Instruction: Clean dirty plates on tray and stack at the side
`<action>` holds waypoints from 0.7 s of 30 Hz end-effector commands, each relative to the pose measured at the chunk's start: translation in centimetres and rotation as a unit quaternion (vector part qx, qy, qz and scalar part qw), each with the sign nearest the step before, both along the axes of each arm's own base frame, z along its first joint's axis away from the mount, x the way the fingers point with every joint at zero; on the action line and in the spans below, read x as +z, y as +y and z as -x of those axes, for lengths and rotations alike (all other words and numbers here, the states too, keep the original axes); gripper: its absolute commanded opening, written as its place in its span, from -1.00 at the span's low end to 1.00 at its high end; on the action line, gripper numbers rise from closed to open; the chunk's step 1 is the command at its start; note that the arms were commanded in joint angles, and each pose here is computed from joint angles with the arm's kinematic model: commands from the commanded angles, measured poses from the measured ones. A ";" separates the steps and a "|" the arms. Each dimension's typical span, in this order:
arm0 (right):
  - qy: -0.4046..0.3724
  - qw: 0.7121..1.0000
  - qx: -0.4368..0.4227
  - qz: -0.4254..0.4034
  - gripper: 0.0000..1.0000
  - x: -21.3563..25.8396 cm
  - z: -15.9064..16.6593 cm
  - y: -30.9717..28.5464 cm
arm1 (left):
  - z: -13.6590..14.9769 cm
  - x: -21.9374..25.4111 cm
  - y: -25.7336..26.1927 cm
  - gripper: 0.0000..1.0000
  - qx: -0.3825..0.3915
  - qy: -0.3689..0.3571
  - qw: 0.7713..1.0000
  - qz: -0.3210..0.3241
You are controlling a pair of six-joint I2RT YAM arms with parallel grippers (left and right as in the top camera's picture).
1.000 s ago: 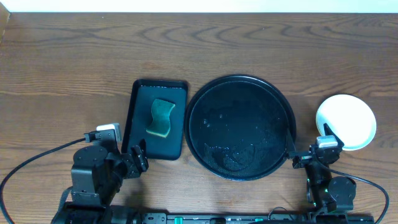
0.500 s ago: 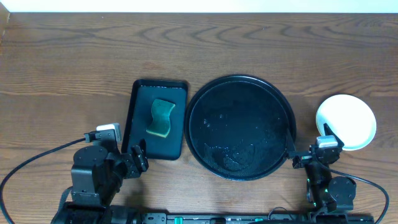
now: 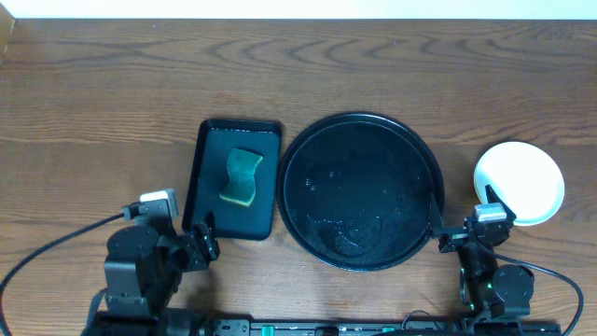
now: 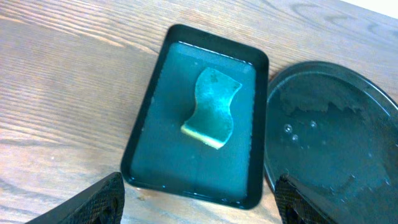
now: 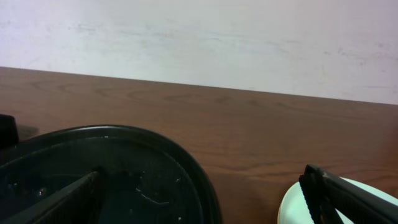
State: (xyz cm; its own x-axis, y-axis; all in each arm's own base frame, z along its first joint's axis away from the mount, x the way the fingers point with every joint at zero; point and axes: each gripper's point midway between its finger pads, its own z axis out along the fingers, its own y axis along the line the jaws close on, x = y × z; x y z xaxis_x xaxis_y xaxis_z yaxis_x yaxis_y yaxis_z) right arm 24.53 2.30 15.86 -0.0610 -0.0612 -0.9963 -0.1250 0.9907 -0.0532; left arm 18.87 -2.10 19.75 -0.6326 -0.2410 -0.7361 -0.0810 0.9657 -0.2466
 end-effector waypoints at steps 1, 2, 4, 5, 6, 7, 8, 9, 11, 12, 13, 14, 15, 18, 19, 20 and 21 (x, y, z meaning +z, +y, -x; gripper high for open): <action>0.000 1.000 0.001 0.001 0.99 0.0 0.0 0.1 | 0.3 -1.5 0.9 0.56 0.017 -0.012 1.000 -0.013; 0.000 1.000 0.001 0.001 0.99 0.0 0.0 0.1 | 0.2 -2.1 1.0 0.56 0.020 -0.019 1.000 -0.012; 0.000 1.000 0.001 0.001 0.98 0.0 0.0 0.1 | -0.1 -3.0 1.2 0.56 0.025 -0.036 0.999 -0.011; 0.000 1.000 0.001 0.001 0.99 0.0 0.0 0.1 | -0.3 -3.4 1.2 0.56 0.027 -0.045 0.999 -0.011; 0.000 1.000 0.001 0.001 0.99 0.0 0.0 0.1 | -0.5 -3.9 1.3 0.56 0.029 -0.054 0.998 -0.010; 0.000 1.000 0.001 0.001 0.98 0.0 0.0 0.1 | -0.7 -4.3 1.3 0.56 0.029 -0.063 0.998 -0.008; 0.000 1.000 0.001 0.001 0.99 0.0 0.0 0.1 | -1.0 -4.7 1.3 0.56 0.031 -0.077 0.997 -0.005; 0.000 1.000 0.001 0.001 0.99 0.0 0.0 0.1 | -1.4 -4.9 1.3 0.56 0.032 -0.090 0.995 -0.002; 0.000 1.000 0.001 0.001 0.98 0.0 0.0 0.1 | -2.2 -5.0 1.2 0.56 0.032 -0.123 0.992 0.000; 0.000 1.000 0.001 0.001 0.99 0.0 0.0 0.1 | -2.6 -4.9 1.2 0.56 0.033 -0.144 0.989 0.002; 0.000 1.000 0.001 0.001 0.98 0.0 0.0 0.1 | -3.0 -4.8 1.2 0.56 0.033 -0.161 0.986 0.003; 0.000 1.000 0.001 0.001 0.98 0.0 0.0 0.1 | -3.4 -4.6 1.2 0.56 0.033 -0.182 0.983 0.005; 0.000 1.000 0.001 0.001 0.98 0.0 0.0 0.1 | -3.7 -4.5 1.2 0.56 0.033 -0.199 0.980 0.006; 0.000 1.000 0.001 0.001 0.98 0.0 0.0 0.1 | -4.9 -3.1 1.2 0.56 0.033 -0.272 0.962 0.009; 0.000 1.000 0.001 0.001 0.98 0.0 0.0 0.1 | -5.2 -2.6 1.2 0.56 0.032 -0.295 0.955 0.007; 0.000 1.000 0.001 0.001 0.99 0.0 0.0 0.1 | -5.5 -1.9 1.1 0.56 0.030 -0.321 0.947 0.004; 0.000 1.000 0.001 0.001 0.99 0.0 0.0 0.1 | -5.6 -1.4 1.1 0.56 0.027 -0.341 0.940 -0.001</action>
